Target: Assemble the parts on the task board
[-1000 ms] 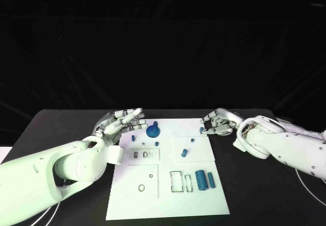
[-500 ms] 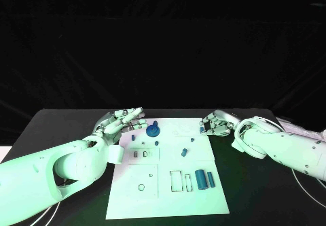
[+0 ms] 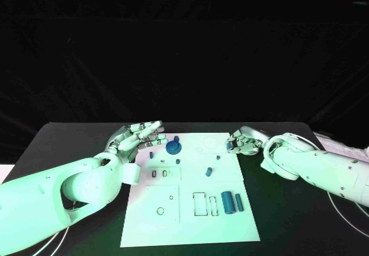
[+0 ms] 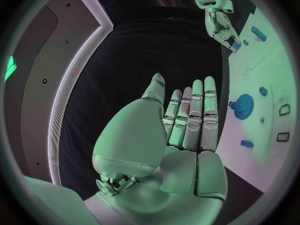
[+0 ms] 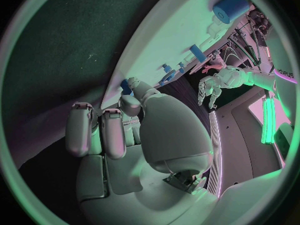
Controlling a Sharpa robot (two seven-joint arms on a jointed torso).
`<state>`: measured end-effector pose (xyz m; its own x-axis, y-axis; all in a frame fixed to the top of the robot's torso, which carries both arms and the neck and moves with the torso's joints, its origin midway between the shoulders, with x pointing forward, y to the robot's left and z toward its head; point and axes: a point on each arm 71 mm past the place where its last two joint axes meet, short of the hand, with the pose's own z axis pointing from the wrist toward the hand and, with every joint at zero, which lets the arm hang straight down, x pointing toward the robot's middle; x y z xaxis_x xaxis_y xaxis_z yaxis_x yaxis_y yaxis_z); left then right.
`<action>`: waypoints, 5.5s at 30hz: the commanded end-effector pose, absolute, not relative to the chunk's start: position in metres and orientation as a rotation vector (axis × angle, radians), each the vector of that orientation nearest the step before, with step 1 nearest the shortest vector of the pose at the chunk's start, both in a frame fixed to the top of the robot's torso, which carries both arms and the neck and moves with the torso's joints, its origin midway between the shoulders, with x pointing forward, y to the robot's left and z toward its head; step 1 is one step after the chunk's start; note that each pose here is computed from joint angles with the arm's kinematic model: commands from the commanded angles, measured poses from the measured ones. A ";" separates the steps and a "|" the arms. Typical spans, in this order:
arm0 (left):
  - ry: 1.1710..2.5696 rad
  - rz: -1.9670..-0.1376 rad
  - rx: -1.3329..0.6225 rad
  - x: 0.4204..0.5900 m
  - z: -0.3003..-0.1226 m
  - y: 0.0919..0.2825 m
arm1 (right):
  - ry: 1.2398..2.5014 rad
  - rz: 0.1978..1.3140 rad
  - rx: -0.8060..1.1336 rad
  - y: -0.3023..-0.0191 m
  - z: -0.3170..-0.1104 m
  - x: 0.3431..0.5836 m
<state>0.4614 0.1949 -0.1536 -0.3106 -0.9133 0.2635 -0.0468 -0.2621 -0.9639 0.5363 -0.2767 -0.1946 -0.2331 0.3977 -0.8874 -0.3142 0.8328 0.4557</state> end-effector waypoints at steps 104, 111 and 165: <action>1.302 -1.664 -1.245 0.465 -0.154 0.197 | 1.770 0.735 -0.209 -0.058 -0.203 0.466; 1.302 -1.665 -1.245 0.465 -0.154 0.197 | 1.764 0.733 -0.212 -0.058 -0.203 0.465; 1.338 -1.638 -1.254 0.468 -0.157 0.200 | 1.545 0.925 -0.135 -0.075 -0.176 0.446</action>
<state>0.4678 0.2019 -0.1571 -0.2911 -0.9203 0.2615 -0.0587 -0.2556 -0.9650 0.4496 -0.0766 -0.1839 -0.2535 0.3656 -0.8956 -0.5268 0.7243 0.4448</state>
